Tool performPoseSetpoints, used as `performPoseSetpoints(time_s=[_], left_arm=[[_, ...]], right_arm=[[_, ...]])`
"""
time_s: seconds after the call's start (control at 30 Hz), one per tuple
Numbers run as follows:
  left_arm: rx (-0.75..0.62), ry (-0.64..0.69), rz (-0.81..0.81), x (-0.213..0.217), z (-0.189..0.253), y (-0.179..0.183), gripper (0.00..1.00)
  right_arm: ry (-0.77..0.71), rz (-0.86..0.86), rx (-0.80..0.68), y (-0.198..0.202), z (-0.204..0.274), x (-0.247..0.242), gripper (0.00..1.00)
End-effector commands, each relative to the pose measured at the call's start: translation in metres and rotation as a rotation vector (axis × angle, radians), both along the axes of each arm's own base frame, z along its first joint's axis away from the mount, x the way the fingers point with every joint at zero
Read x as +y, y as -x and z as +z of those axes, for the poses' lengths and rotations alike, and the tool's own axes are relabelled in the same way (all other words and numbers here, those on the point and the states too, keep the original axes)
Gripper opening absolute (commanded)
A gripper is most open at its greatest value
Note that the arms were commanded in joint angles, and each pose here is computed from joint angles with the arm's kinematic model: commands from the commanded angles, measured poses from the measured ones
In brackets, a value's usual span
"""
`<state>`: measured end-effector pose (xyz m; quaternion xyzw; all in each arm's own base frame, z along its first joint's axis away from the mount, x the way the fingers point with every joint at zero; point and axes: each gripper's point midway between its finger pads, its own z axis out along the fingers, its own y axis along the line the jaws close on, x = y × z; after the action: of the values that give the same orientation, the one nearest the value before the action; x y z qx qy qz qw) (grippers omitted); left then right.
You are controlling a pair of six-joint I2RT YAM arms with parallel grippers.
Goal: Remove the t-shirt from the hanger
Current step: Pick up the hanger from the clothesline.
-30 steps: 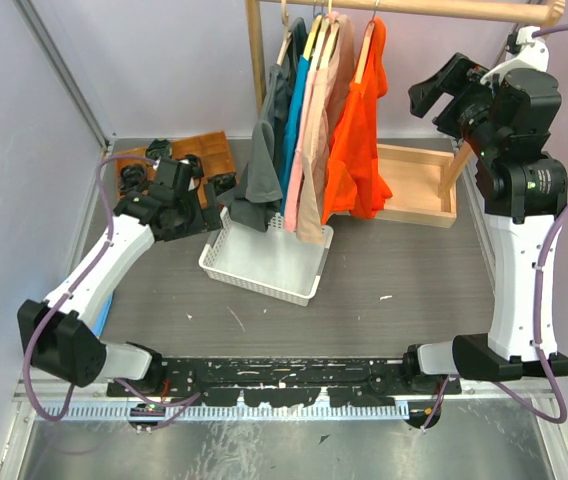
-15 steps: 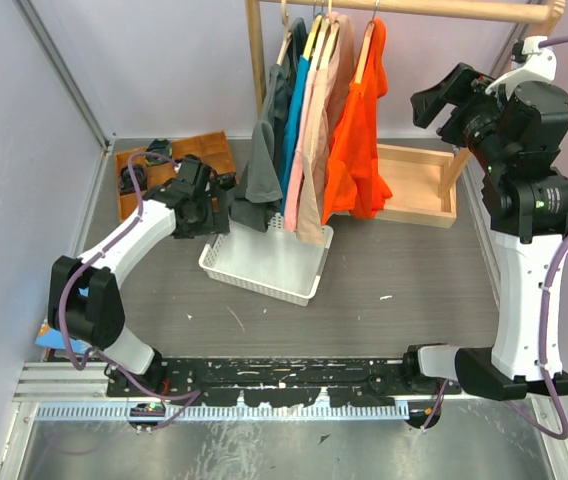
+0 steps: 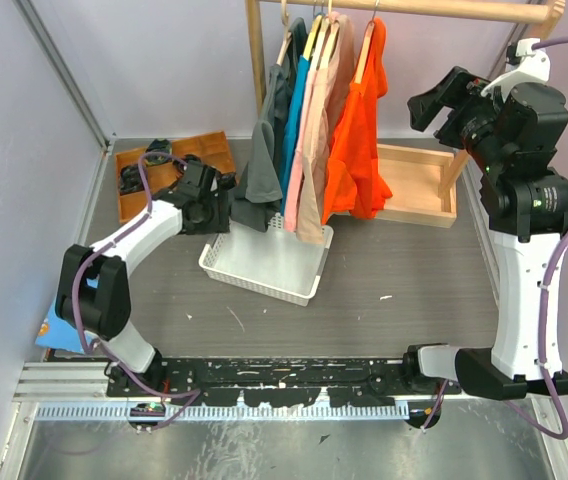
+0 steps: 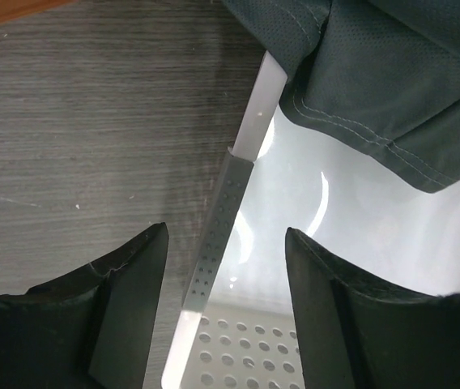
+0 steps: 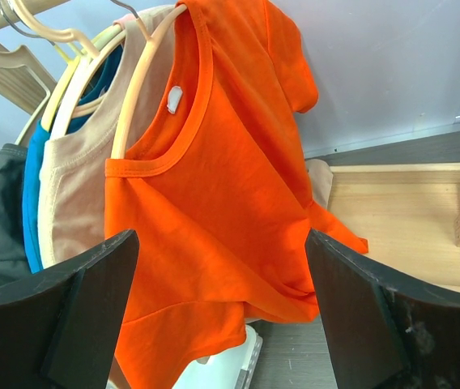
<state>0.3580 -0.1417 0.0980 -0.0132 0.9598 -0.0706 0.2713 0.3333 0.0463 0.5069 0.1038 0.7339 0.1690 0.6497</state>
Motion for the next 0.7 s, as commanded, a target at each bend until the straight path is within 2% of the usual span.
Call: performPoseSetpoints(time_s=[0.0, 0.27, 0.5, 0.6, 0.67], left_arm=[[-0.018, -0.013, -0.042, -0.003, -0.009, -0.01, 0.64], [-0.007, -0.01, -0.072, -0.006, -0.013, -0.009, 0.42], [-0.002, 0.004, -0.073, -0.005, -0.01, 0.004, 0.15], [0.007, 0.018, -0.071, -0.005, -0.007, 0.013, 0.07], [0.007, 0.021, -0.08, -0.008, -0.005, 0.021, 0.05]], right_arm=[[0.013, 0.023, -0.066, 0.01, 0.017, 0.003, 0.9], [0.012, 0.013, -0.06, 0.011, 0.014, 0.001, 0.9], [0.01, 0.014, -0.065, 0.008, 0.015, 0.002, 0.9], [0.009, 0.013, -0.066, 0.005, 0.014, 0.002, 0.9], [0.009, 0.013, -0.069, 0.003, 0.014, 0.002, 0.9]])
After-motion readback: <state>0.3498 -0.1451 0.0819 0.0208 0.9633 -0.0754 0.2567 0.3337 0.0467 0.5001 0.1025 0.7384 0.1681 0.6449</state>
